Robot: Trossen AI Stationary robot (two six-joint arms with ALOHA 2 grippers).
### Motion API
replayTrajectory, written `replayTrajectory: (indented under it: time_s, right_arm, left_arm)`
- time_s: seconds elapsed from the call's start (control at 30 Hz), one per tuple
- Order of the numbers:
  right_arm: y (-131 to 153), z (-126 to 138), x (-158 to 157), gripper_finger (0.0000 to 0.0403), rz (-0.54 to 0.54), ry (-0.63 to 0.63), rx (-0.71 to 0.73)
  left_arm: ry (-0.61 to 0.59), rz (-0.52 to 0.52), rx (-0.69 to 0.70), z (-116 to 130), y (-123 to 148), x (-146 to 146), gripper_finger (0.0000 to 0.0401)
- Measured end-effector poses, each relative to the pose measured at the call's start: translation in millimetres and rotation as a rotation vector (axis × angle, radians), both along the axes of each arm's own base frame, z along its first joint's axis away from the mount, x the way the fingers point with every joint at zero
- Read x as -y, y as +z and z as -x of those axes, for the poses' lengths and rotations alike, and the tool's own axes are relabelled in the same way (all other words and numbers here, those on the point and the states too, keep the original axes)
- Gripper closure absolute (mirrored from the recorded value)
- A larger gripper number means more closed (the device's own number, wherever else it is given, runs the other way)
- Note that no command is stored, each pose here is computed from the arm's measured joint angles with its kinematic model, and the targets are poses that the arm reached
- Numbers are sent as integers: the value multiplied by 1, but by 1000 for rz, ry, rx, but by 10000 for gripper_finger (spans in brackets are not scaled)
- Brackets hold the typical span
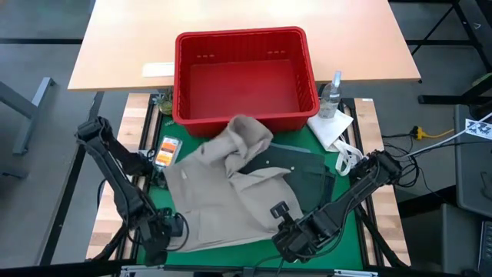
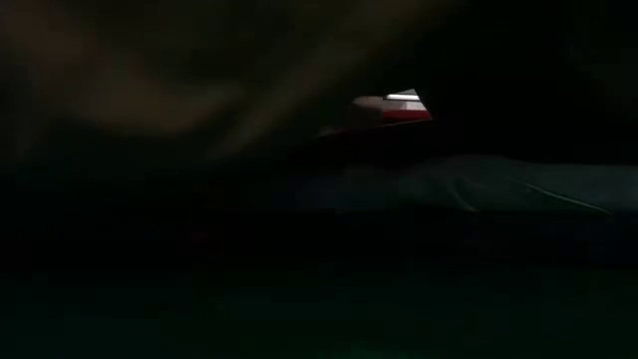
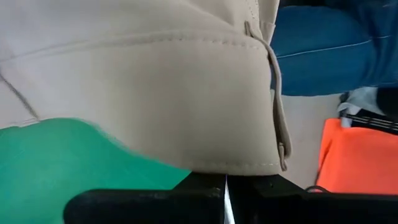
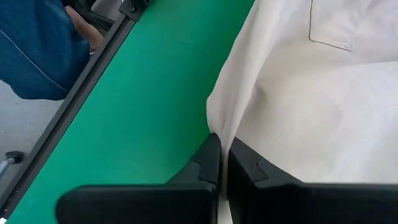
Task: Fold laundry
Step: Fold the beige shorts
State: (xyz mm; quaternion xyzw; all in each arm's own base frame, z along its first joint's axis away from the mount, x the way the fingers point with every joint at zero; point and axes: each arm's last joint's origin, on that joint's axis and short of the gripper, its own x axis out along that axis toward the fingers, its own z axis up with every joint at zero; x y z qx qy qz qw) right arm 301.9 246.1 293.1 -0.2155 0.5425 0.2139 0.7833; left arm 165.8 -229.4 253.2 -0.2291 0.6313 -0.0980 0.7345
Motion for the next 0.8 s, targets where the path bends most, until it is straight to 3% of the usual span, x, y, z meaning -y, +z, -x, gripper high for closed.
replayTrajectory:
  time_s: [0.17, 0.37, 0.8]
  right_arm:
    - [0, 0, 0, 391, 3, -1, 0]
    - [0, 0, 0, 391, -4, 3, -7]
    - [0, 0, -2, 391, -49, 17, -19]
  left_arm:
    - [2, -39, -33, -4, -14, 7, 401]
    - [88, -55, -101, -7, -26, 11, 401]
    - [182, 21, -162, -8, -24, 15, 400]
